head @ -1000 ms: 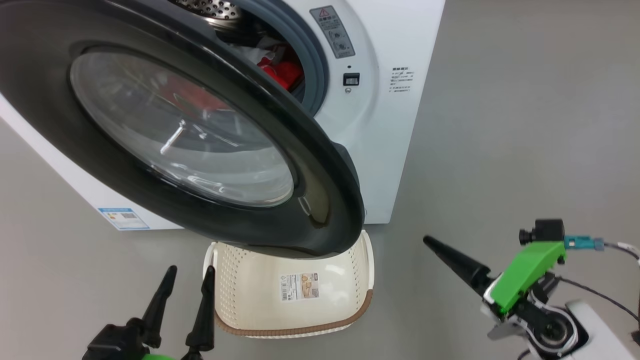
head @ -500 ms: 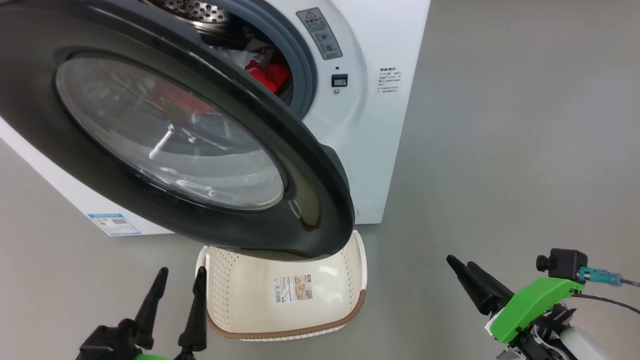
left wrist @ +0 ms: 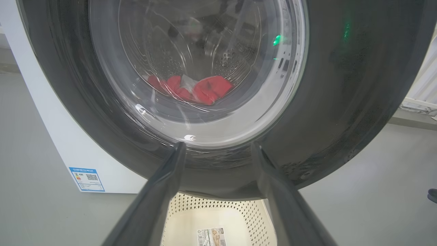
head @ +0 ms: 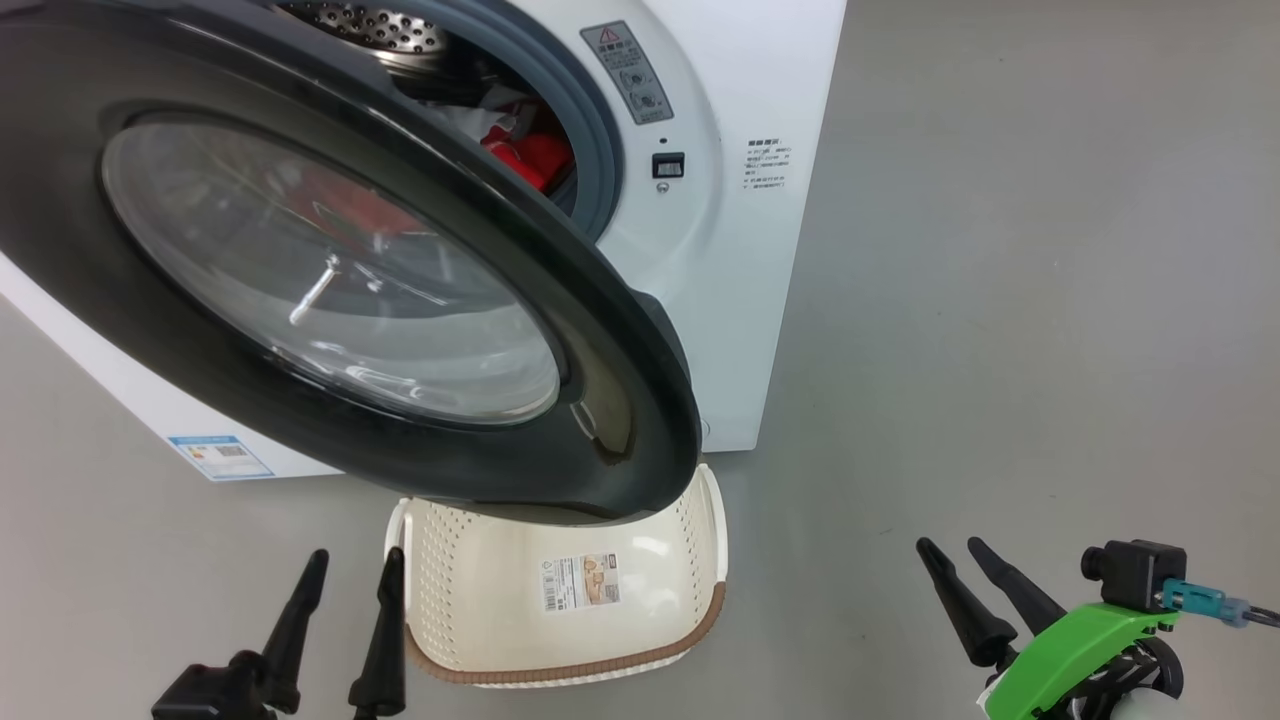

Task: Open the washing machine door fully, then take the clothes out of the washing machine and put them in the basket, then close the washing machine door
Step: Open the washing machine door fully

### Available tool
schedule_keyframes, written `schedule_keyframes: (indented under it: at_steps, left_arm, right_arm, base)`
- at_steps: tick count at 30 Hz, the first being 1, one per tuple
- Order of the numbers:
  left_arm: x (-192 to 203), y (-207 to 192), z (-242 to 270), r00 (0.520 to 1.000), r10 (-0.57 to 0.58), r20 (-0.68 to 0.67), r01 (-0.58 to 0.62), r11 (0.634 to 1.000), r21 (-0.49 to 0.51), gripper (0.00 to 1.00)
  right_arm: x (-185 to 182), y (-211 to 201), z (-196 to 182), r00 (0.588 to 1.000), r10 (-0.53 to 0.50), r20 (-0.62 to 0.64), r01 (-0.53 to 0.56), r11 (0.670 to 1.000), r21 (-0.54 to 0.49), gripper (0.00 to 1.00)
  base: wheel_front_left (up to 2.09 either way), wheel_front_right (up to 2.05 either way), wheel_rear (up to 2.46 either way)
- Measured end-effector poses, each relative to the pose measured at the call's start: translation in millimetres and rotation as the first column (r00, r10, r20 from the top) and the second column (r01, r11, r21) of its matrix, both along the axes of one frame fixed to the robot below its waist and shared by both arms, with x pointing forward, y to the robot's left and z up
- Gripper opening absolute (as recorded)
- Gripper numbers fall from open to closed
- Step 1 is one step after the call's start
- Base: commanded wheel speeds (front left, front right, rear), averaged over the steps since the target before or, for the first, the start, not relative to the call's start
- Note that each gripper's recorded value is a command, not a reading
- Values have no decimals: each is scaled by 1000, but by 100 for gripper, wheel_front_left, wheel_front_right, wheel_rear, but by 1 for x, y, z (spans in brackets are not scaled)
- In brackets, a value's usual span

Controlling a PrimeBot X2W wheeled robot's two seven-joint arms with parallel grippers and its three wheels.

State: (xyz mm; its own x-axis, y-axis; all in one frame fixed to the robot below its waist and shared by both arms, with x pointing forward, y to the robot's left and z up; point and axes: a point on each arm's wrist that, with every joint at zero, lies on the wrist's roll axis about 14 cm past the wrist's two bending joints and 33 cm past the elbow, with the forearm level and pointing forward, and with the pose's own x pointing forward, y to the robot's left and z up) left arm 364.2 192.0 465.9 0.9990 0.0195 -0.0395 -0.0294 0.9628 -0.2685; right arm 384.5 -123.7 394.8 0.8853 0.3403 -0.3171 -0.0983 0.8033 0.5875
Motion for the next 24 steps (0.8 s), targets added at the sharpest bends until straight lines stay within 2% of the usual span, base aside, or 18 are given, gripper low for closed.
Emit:
schedule_keyframes:
  at_steps: [3,8,15,20,24]
  left_arm:
    - [0,1,0,1000,3,1,-3,1000,0,100]
    - [0,1,1,1000,4,2,-4,1000,0,100]
    - [0,2,2,1000,5,5,-5,1000,1,100]
    - [-1,2,4,1000,5,11,-5,1000,1,100]
    - [-1,2,6,1000,7,17,-7,1000,1,100]
  right_arm:
    - [3,-1,5,999,17,36,-15,999,-42,100]
    - [17,-13,28,988,-9,151,24,995,-99,100]
    - [6,-25,36,972,-55,227,95,981,-171,100]
    - [3,-43,51,947,-95,307,176,953,-247,100]
    - [-2,-51,61,927,-141,347,238,937,-254,100]
  base:
    - [0,0,0]
    - [0,0,0]
    - [0,0,0]
    - [0,0,0]
    - [0,0,0]
